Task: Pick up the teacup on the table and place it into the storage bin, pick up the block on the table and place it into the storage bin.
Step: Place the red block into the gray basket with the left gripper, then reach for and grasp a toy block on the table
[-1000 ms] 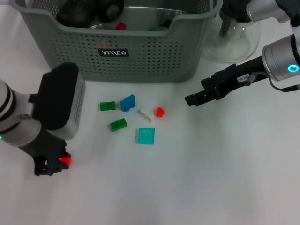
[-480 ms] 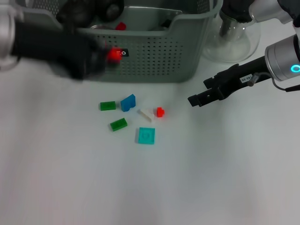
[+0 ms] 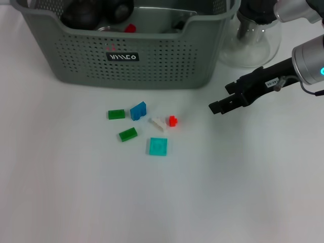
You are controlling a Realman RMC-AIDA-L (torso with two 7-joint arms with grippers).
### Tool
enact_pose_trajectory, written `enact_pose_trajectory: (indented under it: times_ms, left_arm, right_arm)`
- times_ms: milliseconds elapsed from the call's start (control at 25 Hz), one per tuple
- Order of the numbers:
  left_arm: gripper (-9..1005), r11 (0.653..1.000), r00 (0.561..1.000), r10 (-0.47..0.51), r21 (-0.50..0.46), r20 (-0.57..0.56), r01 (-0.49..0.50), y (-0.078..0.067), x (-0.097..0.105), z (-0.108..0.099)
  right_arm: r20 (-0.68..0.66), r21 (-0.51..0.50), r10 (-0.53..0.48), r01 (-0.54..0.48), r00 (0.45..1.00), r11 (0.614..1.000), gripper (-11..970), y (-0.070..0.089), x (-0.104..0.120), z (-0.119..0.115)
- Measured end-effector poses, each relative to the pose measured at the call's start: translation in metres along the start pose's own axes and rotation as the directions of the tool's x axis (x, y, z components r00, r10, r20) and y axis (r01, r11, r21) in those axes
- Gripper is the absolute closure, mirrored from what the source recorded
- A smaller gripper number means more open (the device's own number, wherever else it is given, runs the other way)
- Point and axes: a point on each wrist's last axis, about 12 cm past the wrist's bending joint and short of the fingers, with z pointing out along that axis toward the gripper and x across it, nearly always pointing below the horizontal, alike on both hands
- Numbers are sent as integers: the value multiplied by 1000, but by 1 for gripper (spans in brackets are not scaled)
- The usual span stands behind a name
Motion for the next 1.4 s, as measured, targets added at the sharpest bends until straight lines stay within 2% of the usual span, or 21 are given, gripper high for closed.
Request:
enact_pose_trajectory:
  times_ms: [200, 400, 720, 920, 960, 1080, 1200, 1320, 1400]
  left_arm:
    - [837, 991, 991, -51, -127, -123, 35, 12, -1, 26]
    - [805, 977, 975, -59, -214, -216, 12, 10, -1, 46]
    - [755, 969, 973, -72, -245, -219, 16, 8, 0, 49]
    - [501, 967, 975, -76, -254, -208, 21, 10, 0, 46]
    - [483, 967, 975, -76, -254, -208, 21, 10, 0, 46]
    - [430, 969, 995, -53, -244, -90, 29, 1, -4, 25]
    - [376, 988, 999, -2, -157, 54, 11, -19, -6, -3]
    - [323, 997, 983, 79, 7, 167, -82, -46, 0, -30]
    - [306, 979, 970, 136, 123, 203, -163, -62, 13, -42]
  right_arm:
    - [-4, 1, -14, 14, 1000, 1000, 77, -1, -1, -1]
    - [-5, 0, -27, 27, 1000, 1000, 77, 0, -3, -2]
    - [-7, -1, -30, 30, 1000, 1000, 78, 0, -3, -2]
    - [-8, -2, -26, 26, 1000, 1000, 78, 0, -1, -2]
    - [-8, -2, -26, 26, 1000, 1000, 78, 0, -1, -2]
    - [-8, -2, -25, 25, 1000, 1000, 78, 0, 0, -2]
    - [-6, -1, -30, 30, 1000, 1000, 78, 0, 0, -3]
    - [-4, 0, -30, 30, 1000, 1000, 78, -1, 0, -3]
    - [-4, -1, -30, 30, 1000, 1000, 78, -1, 1, -3]
